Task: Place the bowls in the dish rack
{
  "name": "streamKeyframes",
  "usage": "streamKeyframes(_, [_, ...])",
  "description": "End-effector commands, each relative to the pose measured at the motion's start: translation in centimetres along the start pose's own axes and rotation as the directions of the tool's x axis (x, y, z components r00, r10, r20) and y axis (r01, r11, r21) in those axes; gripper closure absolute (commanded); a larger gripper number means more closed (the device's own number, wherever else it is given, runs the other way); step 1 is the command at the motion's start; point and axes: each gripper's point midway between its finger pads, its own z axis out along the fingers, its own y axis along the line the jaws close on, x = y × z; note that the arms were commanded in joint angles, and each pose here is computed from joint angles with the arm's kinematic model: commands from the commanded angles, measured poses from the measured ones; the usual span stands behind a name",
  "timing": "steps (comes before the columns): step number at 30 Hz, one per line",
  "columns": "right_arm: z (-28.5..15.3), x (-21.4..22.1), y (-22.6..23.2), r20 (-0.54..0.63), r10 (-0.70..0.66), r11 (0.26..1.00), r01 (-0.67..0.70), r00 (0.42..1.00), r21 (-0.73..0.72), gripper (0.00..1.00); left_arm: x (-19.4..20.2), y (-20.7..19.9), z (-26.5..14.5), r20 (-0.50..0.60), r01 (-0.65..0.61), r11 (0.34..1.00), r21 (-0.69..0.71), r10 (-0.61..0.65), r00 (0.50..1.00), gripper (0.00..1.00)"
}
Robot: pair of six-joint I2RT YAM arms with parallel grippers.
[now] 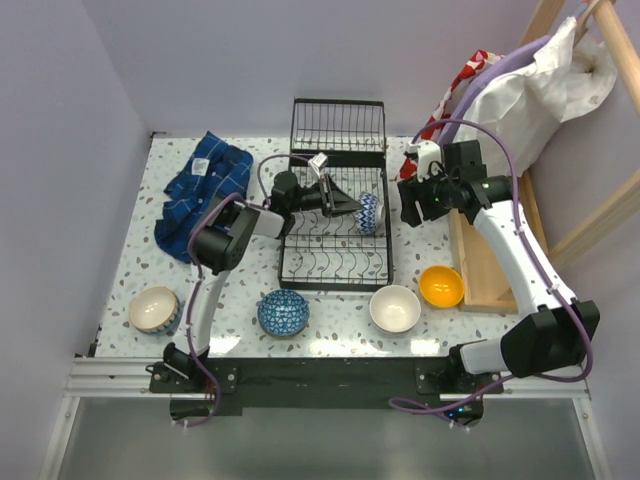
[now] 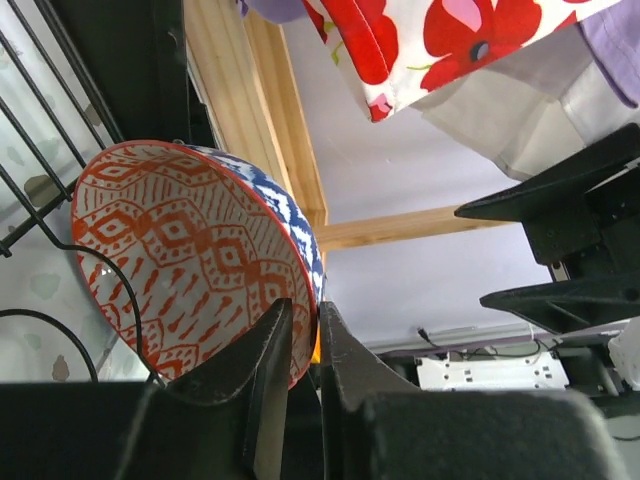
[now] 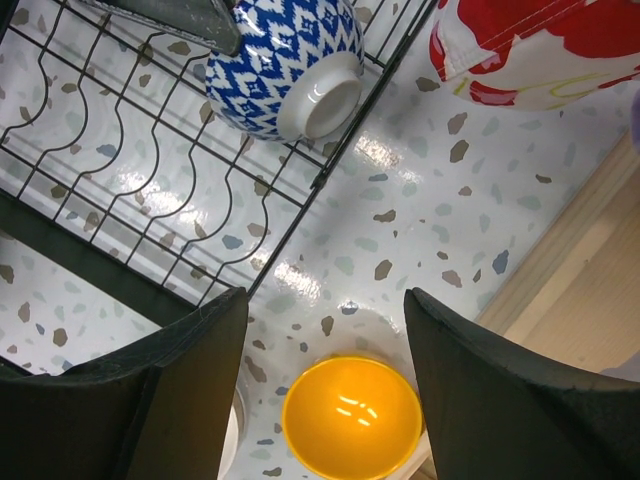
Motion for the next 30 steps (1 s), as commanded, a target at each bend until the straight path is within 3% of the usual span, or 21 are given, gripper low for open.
streamKeyframes(1, [-1.1, -1.7, -0.6, 0.037, -0.032, 0.999, 0.031, 0.999, 0.032, 0.32, -1.6, -1.9, 0.7, 0.087, -0.019, 1.000, -0.018, 0.020, 0.996, 0.77])
streamKeyframes(6, [-1.1, -1.7, -0.6, 0.028, -0.037, 0.999, 0.036, 0.999, 0.027, 0.32, -2.2, -3.5, 1.1, 0.099, -0.048, 0.999, 0.004, 0.048, 0.994, 0.63])
streamKeyframes(11, [-1.1, -2.0, -0.7, 0.029, -0.044, 0.999, 0.043, 0.999, 0.029, 0.32, -2.6, -6.0, 1.1, 0.108, -0.105, 0.994, 0.036, 0.100, 0.989, 0.57])
streamKeyframes(21, [-1.5, -1.8, -0.5, 0.030, -0.056, 0.998, 0.055, 0.998, 0.026, 0.31, -3.5, -8.6, -0.5, 0.185, -0.209, 0.977, -0.036, 0.212, 0.960, 0.54])
streamKeyframes(28, [-1.4, -1.7, -0.2, 0.042, -0.055, 0.998, 0.054, 0.998, 0.013, 0.31, -3.7, -7.0, -4.3, 0.182, -0.219, 0.959, -0.181, 0.252, 0.950, 0.49])
streamKeyframes(30, [-1.4, -1.6, -0.1, 0.046, -0.051, 0.999, 0.051, 0.998, 0.004, 0.31, -4.0, -7.2, -5.9, 0.167, -0.271, 0.941, -0.201, 0.305, 0.938, 0.49])
